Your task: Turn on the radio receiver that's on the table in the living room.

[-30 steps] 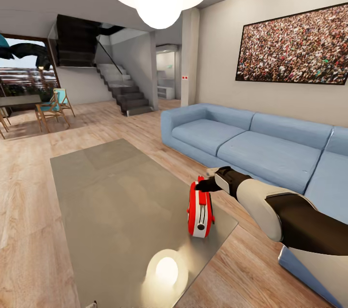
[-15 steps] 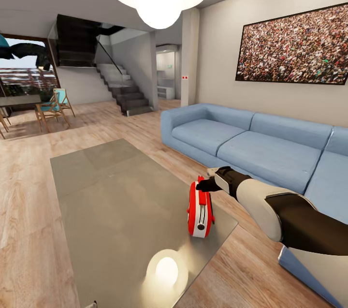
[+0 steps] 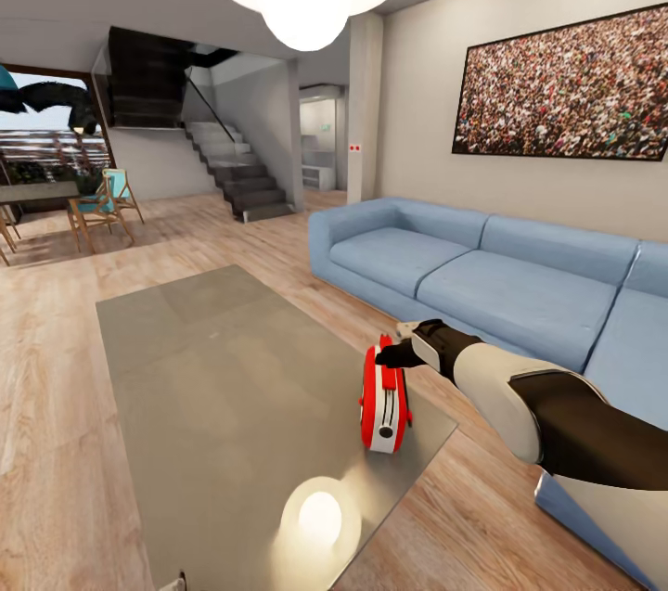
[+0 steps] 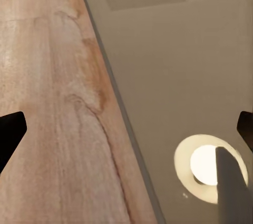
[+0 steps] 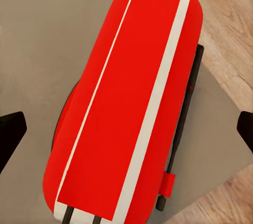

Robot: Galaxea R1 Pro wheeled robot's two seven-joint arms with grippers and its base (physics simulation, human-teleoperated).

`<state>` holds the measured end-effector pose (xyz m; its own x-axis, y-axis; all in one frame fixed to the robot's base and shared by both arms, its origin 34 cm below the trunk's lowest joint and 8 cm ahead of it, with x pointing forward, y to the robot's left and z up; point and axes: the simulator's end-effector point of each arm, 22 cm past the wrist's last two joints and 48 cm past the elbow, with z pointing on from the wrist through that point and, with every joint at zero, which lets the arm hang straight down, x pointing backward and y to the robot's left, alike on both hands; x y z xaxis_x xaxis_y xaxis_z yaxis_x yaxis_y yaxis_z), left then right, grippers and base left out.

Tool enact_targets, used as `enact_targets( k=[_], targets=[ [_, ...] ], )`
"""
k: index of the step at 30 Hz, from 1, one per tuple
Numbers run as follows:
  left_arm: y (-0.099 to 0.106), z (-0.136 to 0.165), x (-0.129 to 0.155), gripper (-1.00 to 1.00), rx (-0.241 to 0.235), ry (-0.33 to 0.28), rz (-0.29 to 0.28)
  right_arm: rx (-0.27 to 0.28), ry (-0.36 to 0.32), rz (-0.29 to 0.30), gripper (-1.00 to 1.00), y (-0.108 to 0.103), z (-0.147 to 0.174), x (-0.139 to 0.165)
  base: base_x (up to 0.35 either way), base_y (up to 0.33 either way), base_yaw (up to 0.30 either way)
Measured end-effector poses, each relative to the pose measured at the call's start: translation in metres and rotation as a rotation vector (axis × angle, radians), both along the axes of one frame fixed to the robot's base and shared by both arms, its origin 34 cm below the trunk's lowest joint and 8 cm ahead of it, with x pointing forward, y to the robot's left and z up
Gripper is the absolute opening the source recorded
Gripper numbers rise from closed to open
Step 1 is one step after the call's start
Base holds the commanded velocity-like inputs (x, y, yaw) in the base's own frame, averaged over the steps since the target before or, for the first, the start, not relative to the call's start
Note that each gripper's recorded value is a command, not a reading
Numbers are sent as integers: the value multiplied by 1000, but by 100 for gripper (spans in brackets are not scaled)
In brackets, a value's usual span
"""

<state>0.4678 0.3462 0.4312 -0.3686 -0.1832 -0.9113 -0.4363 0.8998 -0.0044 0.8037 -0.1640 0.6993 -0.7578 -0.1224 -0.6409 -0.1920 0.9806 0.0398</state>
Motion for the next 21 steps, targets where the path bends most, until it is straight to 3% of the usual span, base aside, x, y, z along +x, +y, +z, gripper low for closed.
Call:
enact_targets(
  k=[21],
  targets=[
    [7, -2, 3, 100, 56, -190, 17, 3, 0, 1, 100, 1, -42, -9, 0, 0, 0]
  ],
)
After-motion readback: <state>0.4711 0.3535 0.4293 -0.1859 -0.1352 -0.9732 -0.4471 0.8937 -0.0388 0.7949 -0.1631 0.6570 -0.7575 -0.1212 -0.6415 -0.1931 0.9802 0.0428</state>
